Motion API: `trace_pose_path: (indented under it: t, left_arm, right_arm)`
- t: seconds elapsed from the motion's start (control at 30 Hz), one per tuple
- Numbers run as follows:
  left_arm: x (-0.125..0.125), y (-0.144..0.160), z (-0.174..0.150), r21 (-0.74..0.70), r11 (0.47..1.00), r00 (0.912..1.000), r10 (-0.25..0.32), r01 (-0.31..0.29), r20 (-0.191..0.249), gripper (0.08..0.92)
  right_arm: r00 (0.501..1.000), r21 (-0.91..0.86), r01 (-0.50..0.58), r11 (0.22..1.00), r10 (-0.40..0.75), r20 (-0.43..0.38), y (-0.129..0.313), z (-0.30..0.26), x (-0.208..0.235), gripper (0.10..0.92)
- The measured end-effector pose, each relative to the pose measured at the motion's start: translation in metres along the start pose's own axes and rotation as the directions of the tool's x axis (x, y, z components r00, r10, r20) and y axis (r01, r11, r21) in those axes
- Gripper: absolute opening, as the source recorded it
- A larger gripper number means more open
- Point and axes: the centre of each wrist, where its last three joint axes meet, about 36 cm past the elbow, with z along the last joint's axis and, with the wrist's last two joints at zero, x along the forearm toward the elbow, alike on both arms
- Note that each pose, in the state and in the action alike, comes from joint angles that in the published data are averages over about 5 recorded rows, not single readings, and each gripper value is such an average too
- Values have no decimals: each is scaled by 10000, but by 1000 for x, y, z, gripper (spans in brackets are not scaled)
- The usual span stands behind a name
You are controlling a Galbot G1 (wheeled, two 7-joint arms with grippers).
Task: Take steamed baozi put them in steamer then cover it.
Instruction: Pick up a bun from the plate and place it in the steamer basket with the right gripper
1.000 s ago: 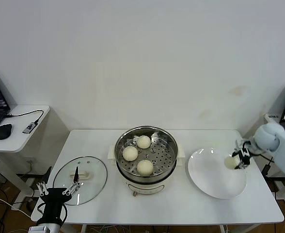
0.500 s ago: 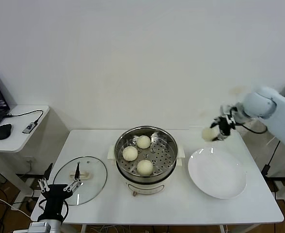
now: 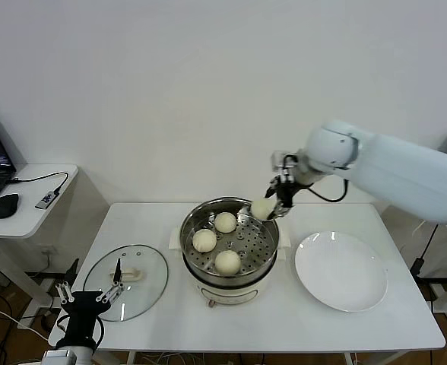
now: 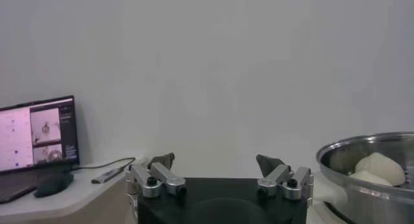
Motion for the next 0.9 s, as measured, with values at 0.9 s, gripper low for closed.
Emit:
trace_pose_path:
  t: [0.9]
  left_arm:
    - [-1, -1, 3, 67, 9999, 9999, -103, 103, -14, 823]
  right_arm:
    - [9913, -350, 508, 9981, -547, -1199, 25, -29, -95, 601]
